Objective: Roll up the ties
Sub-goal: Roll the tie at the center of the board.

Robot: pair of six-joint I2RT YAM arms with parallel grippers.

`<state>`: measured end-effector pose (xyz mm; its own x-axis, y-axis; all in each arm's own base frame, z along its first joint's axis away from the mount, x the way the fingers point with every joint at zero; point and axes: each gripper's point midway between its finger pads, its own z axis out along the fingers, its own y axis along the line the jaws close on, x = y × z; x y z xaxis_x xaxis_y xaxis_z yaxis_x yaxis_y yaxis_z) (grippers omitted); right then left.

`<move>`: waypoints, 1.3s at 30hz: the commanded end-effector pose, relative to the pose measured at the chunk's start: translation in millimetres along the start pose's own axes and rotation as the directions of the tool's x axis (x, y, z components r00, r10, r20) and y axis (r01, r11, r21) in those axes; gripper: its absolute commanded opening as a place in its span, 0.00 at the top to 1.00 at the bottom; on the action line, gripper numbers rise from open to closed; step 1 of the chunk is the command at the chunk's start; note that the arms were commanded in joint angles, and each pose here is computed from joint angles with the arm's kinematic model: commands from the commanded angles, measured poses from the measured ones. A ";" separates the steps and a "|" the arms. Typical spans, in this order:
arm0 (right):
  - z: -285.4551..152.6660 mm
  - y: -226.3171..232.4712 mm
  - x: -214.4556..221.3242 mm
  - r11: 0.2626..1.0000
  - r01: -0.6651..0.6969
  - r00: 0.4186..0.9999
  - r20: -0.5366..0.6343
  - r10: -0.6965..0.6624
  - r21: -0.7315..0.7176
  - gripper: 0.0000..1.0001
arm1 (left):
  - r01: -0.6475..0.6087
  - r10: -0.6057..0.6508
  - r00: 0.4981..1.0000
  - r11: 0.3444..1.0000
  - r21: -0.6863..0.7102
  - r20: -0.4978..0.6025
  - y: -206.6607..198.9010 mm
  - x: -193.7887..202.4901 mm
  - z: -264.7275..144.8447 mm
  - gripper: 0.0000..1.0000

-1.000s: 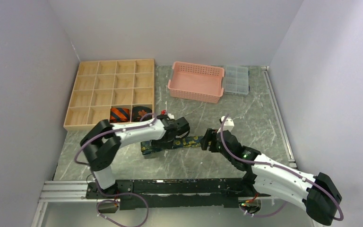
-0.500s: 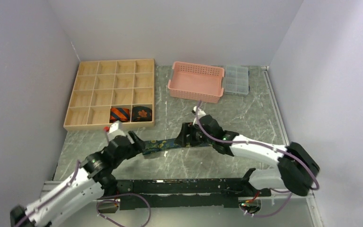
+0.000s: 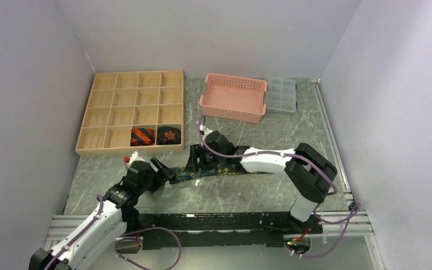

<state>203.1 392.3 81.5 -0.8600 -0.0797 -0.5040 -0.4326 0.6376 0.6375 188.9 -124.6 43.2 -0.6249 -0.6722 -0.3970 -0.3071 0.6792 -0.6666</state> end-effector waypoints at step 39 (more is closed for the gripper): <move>39.8 -40.9 34.9 0.995 -0.043 0.996 -0.069 0.049 0.085 0.65 | -0.064 0.109 0.985 0.952 0.298 -0.136 -45.5 12.4 10.8 0.42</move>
<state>211.6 402.6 29.8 -0.8877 -0.0681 -0.4554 -0.3737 0.6842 0.6262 195.1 -156.8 41.1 -0.7478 -0.5764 -0.3296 -0.1490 0.6294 -0.7627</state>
